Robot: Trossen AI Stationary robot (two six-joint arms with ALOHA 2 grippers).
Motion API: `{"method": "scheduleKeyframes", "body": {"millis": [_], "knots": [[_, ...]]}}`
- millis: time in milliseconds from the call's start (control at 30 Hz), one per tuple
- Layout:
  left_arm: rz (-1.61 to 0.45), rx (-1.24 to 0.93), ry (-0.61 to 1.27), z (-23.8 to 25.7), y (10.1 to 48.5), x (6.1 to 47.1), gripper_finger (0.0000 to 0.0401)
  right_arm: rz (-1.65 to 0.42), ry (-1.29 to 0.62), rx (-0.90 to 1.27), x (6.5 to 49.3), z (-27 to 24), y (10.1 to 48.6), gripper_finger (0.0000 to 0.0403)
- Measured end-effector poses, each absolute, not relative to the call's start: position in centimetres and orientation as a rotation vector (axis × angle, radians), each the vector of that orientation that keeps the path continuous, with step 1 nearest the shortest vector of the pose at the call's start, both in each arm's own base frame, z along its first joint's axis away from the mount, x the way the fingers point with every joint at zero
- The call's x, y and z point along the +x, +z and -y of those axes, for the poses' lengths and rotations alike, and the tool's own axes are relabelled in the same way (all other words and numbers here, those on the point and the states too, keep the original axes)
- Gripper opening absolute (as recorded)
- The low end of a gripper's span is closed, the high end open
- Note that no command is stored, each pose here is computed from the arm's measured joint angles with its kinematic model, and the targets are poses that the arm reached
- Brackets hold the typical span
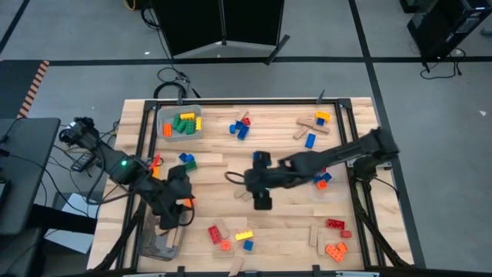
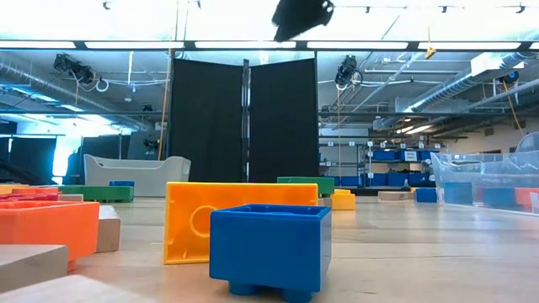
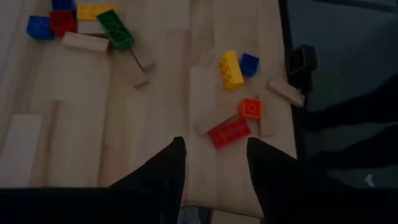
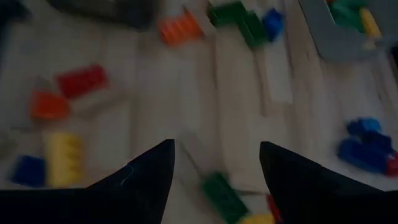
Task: Sort blocks by size
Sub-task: Put the large green game piece into the gray bin
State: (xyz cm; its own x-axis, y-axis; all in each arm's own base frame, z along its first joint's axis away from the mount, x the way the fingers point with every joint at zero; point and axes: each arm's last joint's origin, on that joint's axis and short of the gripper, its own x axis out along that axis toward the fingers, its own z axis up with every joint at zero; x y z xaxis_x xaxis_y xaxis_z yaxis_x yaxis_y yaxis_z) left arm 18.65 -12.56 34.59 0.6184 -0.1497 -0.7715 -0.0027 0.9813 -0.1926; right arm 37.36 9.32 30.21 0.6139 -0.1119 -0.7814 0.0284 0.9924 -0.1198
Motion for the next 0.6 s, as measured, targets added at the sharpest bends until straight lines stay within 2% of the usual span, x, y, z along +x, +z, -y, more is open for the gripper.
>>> {"method": "scheduleKeyframes", "body": {"millis": [200, 367, 600], "knots": [[-0.885, -0.152, -0.088, 13.2, 34.6, 18.2, 0.0177, -1.185, -0.087, -0.208, 39.5, -7.0, 27.3, 0.0267], [-0.871, -0.146, -0.093, 13.4, 34.7, 18.1, 0.0177, -1.358, 0.085, -0.253, 39.9, -6.2, 24.0, 0.0275], [-0.856, -0.134, -0.075, 13.5, 34.7, 18.0, 0.0177, -1.395, 0.17, -0.335, 40.3, -5.6, 21.4, 0.0271]]}}
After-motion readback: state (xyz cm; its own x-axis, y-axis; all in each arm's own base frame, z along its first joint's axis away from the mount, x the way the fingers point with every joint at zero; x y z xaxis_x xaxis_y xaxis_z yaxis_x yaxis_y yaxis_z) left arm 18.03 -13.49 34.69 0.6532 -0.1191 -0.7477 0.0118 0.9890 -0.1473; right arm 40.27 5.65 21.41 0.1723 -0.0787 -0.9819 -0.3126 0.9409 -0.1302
